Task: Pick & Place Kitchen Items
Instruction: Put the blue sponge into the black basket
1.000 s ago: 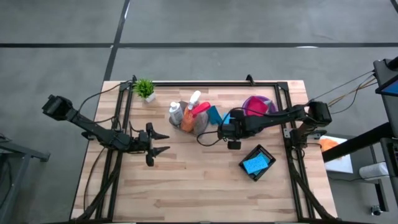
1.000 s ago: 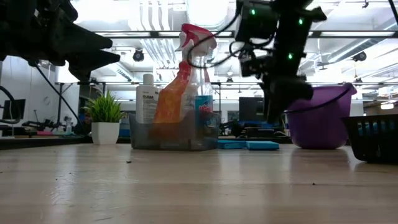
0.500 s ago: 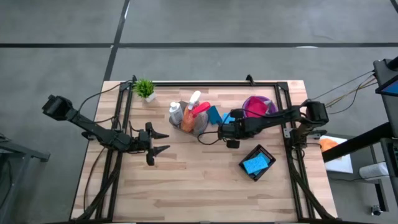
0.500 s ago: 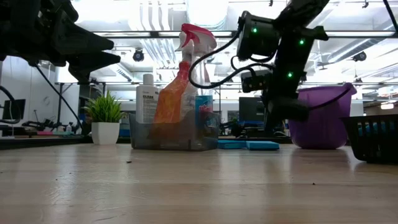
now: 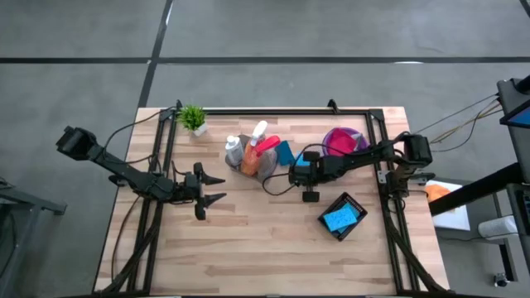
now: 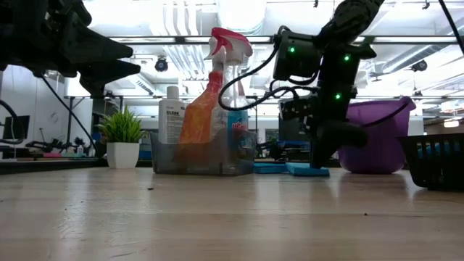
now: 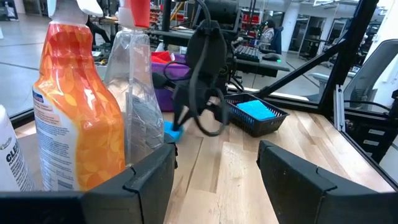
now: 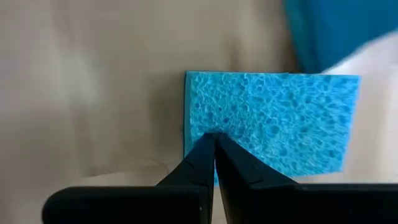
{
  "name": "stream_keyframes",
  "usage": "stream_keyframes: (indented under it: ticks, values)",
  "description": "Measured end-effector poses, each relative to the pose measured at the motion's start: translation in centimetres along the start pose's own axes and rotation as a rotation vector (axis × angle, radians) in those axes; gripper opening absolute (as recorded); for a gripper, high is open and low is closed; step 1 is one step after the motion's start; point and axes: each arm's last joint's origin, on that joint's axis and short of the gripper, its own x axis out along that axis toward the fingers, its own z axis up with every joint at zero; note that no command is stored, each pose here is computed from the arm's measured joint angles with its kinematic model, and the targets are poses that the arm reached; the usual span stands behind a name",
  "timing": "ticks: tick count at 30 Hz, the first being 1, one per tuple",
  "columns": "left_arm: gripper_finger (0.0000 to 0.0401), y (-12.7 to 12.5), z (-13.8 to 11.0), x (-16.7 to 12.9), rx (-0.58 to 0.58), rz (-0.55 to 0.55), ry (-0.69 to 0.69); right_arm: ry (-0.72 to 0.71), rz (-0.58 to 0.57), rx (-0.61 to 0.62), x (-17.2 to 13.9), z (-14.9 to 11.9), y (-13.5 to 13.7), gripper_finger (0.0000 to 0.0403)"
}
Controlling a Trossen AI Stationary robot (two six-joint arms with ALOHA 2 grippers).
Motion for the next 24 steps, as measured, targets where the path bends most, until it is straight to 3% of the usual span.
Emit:
stream_keyframes:
  ticks: [8,18,24]
  values:
    - [0.0231,0.0,0.0,0.0,0.0,0.002,-0.001,-0.057,0.22,-0.065,-2.0,0.5,3.0,0.0018]
    - [0.0231,0.0,0.0,0.0,-0.001,0.004,-0.001,-0.165,0.277,-0.23,-6.4,1.7,8.3,0.0018]
    - [0.0231,0.0,0.0,0.0,-0.001,0.004,-0.001,-0.196,0.249,-0.106,-7.4,2.3,8.8,0.0019]
